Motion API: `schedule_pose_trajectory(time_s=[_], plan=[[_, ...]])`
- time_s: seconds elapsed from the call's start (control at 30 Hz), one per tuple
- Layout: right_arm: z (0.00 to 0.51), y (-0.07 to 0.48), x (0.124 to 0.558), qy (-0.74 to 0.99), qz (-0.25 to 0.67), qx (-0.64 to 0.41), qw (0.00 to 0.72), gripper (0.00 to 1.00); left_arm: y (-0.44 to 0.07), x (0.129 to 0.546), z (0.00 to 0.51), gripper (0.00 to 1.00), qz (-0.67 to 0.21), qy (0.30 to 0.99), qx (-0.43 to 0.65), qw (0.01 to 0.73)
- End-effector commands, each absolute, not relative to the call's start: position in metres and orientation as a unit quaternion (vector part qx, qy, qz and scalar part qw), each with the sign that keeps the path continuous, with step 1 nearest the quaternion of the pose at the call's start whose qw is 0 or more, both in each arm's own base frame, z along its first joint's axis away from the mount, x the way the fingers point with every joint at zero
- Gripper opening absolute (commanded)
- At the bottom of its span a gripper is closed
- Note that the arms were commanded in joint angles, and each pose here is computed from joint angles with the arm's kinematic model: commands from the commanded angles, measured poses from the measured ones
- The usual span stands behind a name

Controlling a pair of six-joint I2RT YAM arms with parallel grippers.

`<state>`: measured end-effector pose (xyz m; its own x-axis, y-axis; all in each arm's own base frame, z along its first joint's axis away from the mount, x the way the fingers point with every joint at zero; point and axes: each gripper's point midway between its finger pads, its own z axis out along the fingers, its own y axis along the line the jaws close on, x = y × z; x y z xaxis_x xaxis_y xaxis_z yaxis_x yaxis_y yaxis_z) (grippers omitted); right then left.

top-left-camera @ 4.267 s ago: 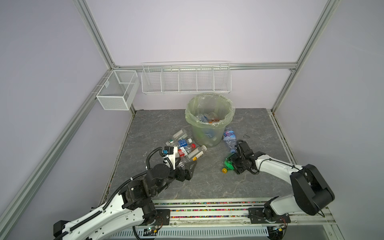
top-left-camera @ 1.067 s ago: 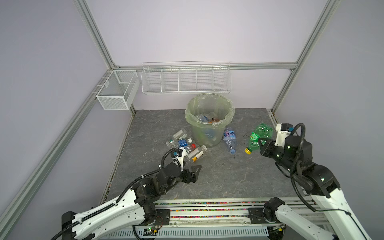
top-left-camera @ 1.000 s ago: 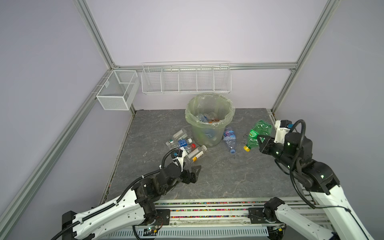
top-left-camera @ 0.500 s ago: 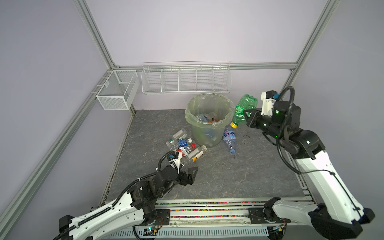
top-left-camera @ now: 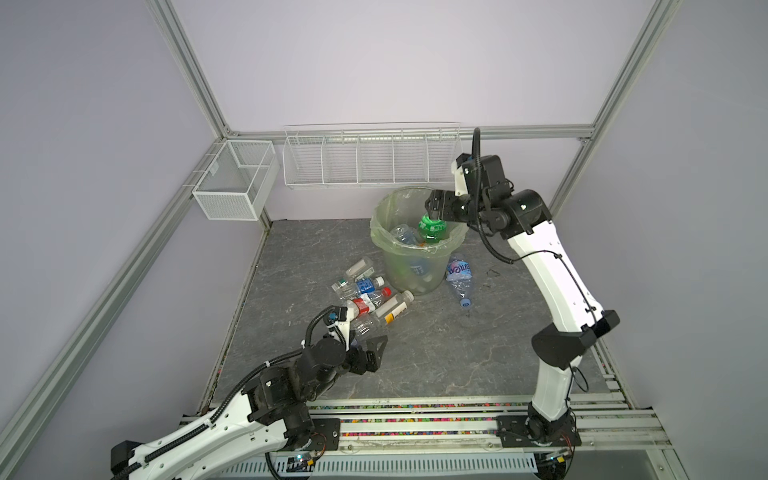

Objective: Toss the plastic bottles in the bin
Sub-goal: 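Lift the green bottle with the right gripper and carry it over the bin, then draw the right gripper back from the bin, then lower the left gripper onto the blue-labelled clear bottle and close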

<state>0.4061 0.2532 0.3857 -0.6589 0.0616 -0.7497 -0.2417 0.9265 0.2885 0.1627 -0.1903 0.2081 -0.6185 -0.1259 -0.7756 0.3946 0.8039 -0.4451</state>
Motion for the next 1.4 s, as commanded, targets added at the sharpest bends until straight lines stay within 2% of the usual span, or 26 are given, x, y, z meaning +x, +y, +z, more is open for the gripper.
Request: schedule_pose_trajectory(time_s=[0.0, 0.3, 0.5, 0.63, 0.87, 1.07, 1.37], plan=[[0.430, 0.227, 0.378, 0.853, 0.197, -0.043, 0.481, 0.88, -0.184, 0.165, 0.216, 0.99, -0.295, 0.847, 0.070, 0.437], [0.431, 0.195, 0.337, 0.846, 0.192, -0.039, 0.496, 0.88, -0.186, 0.169, 0.212, 0.99, -0.274, 0.854, 0.073, 0.436], [0.398, 0.177, 0.307, 0.856, 0.187, -0.041, 0.481, 0.88, -0.181, 0.177, 0.203, 1.00, -0.229, 0.873, 0.065, 0.425], [0.369, 0.165, 0.289, 0.864, 0.183, -0.039, 0.468, 0.88, -0.178, 0.189, 0.190, 1.00, -0.211, 0.896, 0.054, 0.386], [0.335, 0.146, 0.264, 0.876, 0.173, -0.034, 0.450, 0.88, -0.165, 0.213, 0.171, 1.00, -0.189, 0.914, 0.018, 0.358], [0.312, 0.135, 0.250, 0.883, 0.166, -0.029, 0.437, 0.88, -0.145, 0.233, 0.144, 1.00, -0.180, 0.921, -0.031, 0.344], [0.277, 0.125, 0.238, 0.896, 0.161, -0.015, 0.413, 0.88, -0.146, 0.243, 0.100, 1.00, -0.168, 0.939, -0.027, 0.300]])
